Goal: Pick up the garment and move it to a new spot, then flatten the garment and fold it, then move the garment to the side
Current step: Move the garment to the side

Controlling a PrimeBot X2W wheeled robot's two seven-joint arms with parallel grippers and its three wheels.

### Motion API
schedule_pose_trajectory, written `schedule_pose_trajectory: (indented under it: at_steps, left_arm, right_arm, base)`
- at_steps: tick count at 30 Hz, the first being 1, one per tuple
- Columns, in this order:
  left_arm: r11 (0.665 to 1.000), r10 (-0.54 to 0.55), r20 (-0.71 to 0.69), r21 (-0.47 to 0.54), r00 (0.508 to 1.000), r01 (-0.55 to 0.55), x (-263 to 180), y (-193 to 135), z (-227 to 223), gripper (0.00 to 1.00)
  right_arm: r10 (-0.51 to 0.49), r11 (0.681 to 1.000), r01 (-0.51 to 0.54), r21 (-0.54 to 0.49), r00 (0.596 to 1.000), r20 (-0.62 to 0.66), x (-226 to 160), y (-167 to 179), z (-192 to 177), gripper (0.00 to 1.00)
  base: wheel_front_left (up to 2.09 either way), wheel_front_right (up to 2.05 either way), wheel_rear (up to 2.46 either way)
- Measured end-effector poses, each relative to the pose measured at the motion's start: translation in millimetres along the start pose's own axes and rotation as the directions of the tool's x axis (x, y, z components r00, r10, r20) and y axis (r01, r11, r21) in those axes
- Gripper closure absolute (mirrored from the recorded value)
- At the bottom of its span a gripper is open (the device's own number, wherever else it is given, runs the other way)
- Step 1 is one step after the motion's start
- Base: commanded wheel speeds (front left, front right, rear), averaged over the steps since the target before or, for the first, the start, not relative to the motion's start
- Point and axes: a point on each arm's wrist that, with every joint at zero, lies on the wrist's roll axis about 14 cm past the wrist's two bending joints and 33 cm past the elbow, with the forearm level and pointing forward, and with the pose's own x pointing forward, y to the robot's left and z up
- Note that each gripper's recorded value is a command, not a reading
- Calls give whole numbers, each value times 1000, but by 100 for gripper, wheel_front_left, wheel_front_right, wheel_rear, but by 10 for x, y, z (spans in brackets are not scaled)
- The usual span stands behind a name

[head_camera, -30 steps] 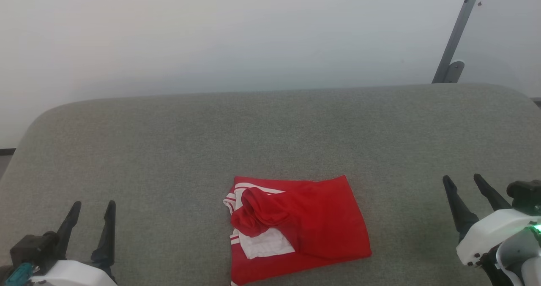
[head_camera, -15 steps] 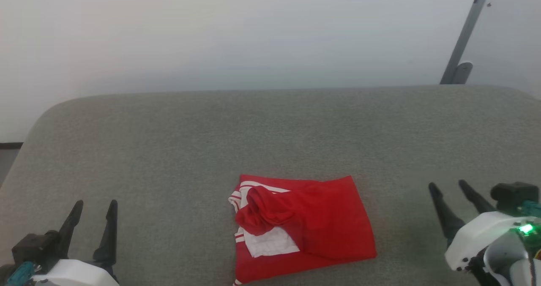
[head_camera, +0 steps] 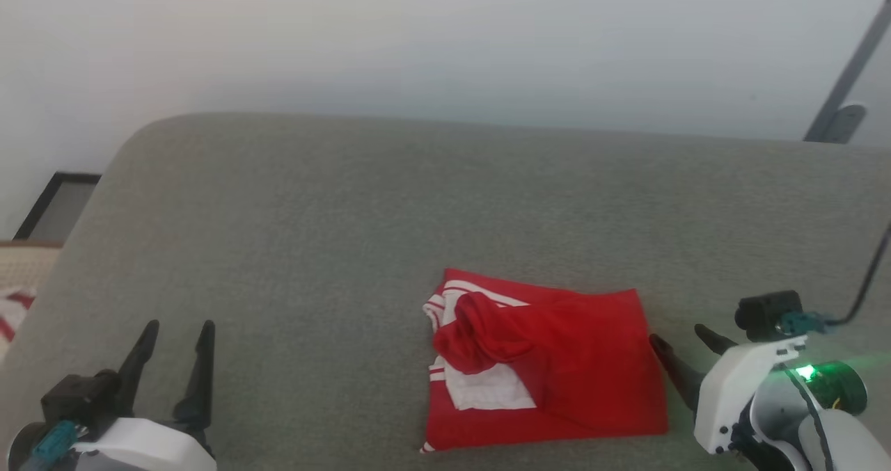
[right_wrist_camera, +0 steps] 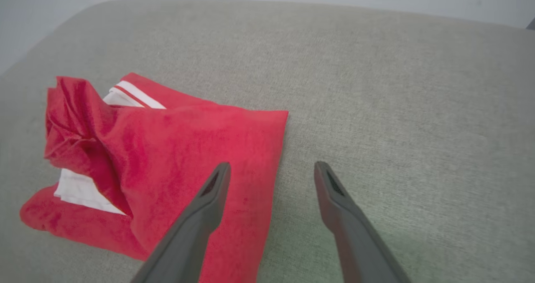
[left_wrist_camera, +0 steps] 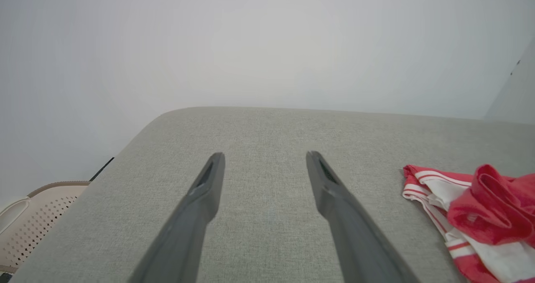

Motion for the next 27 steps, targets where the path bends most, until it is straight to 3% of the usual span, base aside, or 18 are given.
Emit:
schedule_pose_trajectory:
  at_steps: [8, 20, 21, 22, 23, 27]
  left_arm:
    - [999, 45, -34, -9, 998, -46, -60, 87, -115, 0]
    - [996, 89, -67, -5, 994, -89, -43, 185, -224, 0]
    - [996, 92, -71, -7, 993, -92, -49, 190, -237, 0]
    - [995, 94, -73, -6, 993, -95, -52, 194, -245, 0]
    - [996, 93, -75, -4, 993, -93, -51, 194, -252, 0]
    - [996, 94, -64, -7, 994, -94, -17, 192, -229, 0]
  right_arm:
    - [43, 998, -52, -42, 982, -185, 334, 80, -230, 0]
    - [67, 993, -102, -63, 911, -406, 639, 137, -557, 0]
    - [71, 992, -108, -65, 905, -419, 650, 150, -570, 6]
    - [72, 992, -111, -66, 901, -427, 658, 154, -579, 73]
    - [74, 990, -116, -73, 900, -430, 667, 162, -575, 100]
    - [83, 988, -132, -82, 894, -441, 686, 197, -581, 100]
  base:
    - [0, 0, 0]
    - [0, 0, 0]
    - [0, 0, 0]
    - [0, 0, 0]
    - [0, 0, 0]
    - [0, 0, 0]
